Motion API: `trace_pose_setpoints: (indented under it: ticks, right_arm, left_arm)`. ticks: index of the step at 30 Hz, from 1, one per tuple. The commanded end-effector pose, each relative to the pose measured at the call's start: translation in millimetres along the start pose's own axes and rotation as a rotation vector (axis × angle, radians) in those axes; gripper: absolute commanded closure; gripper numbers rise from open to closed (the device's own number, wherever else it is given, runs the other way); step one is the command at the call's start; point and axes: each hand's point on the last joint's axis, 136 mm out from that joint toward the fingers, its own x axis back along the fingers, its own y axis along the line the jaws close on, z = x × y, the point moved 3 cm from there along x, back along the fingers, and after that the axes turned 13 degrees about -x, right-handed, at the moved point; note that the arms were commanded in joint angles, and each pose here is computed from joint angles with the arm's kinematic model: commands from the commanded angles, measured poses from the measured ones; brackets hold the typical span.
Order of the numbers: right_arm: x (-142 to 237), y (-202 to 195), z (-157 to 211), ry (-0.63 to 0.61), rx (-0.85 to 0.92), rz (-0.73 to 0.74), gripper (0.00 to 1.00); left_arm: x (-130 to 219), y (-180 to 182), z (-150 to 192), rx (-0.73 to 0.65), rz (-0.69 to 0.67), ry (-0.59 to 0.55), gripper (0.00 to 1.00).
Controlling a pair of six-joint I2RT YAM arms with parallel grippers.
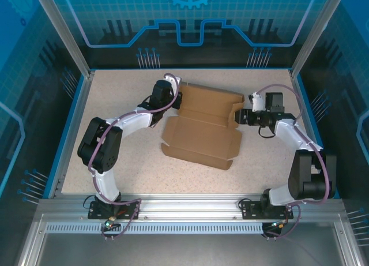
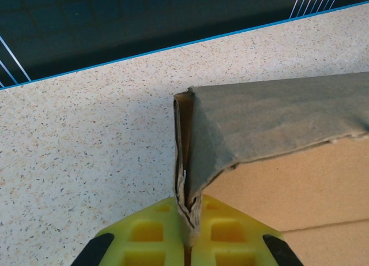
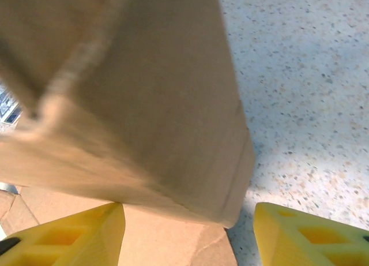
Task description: Fold the paper box
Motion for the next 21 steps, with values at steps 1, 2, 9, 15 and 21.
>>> trace_pose_setpoints:
  ticks: [1,2,9,15,21]
  right_arm:
    - [-5,16,-15,-0.051,0.103,-0.053,0.41]
    - [-6,17,-17,-0.061,0.109,-0.051,0.42]
    - [-14,19,-22,-0.098,0.153,-0.029,0.48]
    - [-17,22,-20,-0.115,0.177,-0.023,0.52]
    - [-19,23,-22,-0.137,0.191,0.027,0.53]
  left_arm:
    - [11,-2,-20,-0.013,0.013,-0.052,1.00]
    - [11,-2,-20,-0.014,0.011,-0.052,1.00]
    - [13,-1,-21,-0.025,0.008,-0.051,1.00]
    - [12,-2,-20,-0.024,0.010,-0.051,1.00]
    - [13,-1,-20,-0.025,0.010,-0.049,1.00]
